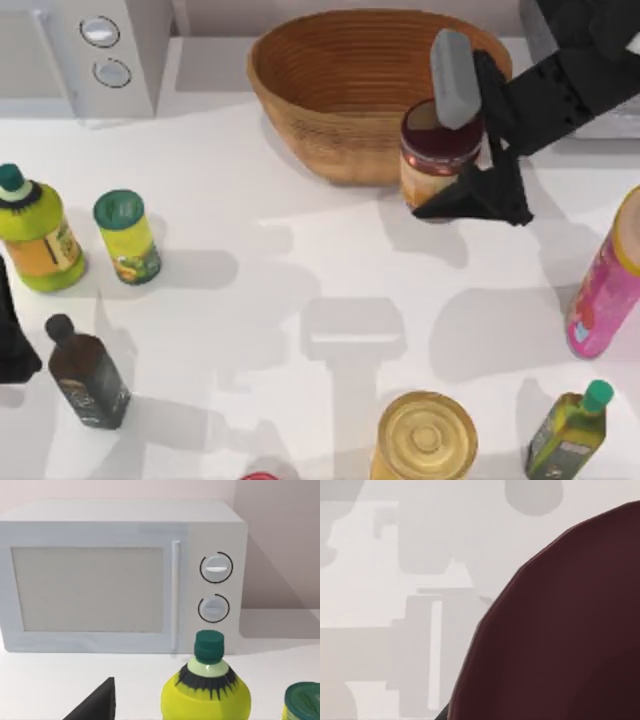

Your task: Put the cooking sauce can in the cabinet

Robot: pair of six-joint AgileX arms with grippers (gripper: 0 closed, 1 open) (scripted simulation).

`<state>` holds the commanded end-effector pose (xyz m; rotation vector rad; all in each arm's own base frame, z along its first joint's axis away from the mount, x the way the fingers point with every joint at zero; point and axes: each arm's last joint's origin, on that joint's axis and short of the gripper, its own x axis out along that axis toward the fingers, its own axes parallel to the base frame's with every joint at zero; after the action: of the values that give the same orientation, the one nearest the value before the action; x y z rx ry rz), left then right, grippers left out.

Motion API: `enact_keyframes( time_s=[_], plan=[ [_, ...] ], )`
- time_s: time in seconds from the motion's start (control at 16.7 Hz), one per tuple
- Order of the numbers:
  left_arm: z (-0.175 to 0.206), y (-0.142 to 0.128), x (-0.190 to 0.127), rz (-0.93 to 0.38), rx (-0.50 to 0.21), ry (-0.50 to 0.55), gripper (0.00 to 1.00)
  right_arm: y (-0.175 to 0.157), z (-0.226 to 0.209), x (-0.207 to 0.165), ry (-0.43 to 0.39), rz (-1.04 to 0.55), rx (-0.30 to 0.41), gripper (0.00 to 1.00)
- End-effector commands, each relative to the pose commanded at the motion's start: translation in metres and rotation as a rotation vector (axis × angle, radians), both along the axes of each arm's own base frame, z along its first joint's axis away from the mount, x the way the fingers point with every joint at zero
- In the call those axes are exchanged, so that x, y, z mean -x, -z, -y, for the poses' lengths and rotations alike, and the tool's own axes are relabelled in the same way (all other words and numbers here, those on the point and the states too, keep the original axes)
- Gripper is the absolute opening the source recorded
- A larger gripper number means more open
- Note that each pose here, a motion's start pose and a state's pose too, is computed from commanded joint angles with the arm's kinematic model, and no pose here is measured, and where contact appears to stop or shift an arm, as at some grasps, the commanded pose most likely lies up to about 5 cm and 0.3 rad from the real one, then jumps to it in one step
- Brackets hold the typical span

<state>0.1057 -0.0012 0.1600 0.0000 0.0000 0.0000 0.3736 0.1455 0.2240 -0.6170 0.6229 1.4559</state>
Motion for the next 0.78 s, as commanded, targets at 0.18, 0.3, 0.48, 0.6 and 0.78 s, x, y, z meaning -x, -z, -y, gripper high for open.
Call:
enact_keyframes(
  time_s=[0.18,0.3,0.48,0.6,0.78],
  plan=[
    [0.0,0.0,0.0,0.0,0.0,0.0,1.0,-0.016,-0.001,0.004,-0.006,0.0,0.001,0.0],
    [0.0,0.0,0.0,0.0,0.0,0.0,1.0,-0.021,-0.001,0.006,-0.009,0.0,0.002,0.0],
    [0.0,0.0,0.0,0.0,0.0,0.0,1.0,-0.021,-0.002,0.006,-0.01,0.0,0.002,0.0],
    [0.0,0.0,0.0,0.0,0.0,0.0,1.0,-0.019,-0.001,0.005,-0.006,-0.007,0.004,0.0],
    [0.0,0.0,0.0,0.0,0.0,0.0,1.0,-0.017,0.003,0.01,0.024,-0.031,0.02,0.0]
  ],
)
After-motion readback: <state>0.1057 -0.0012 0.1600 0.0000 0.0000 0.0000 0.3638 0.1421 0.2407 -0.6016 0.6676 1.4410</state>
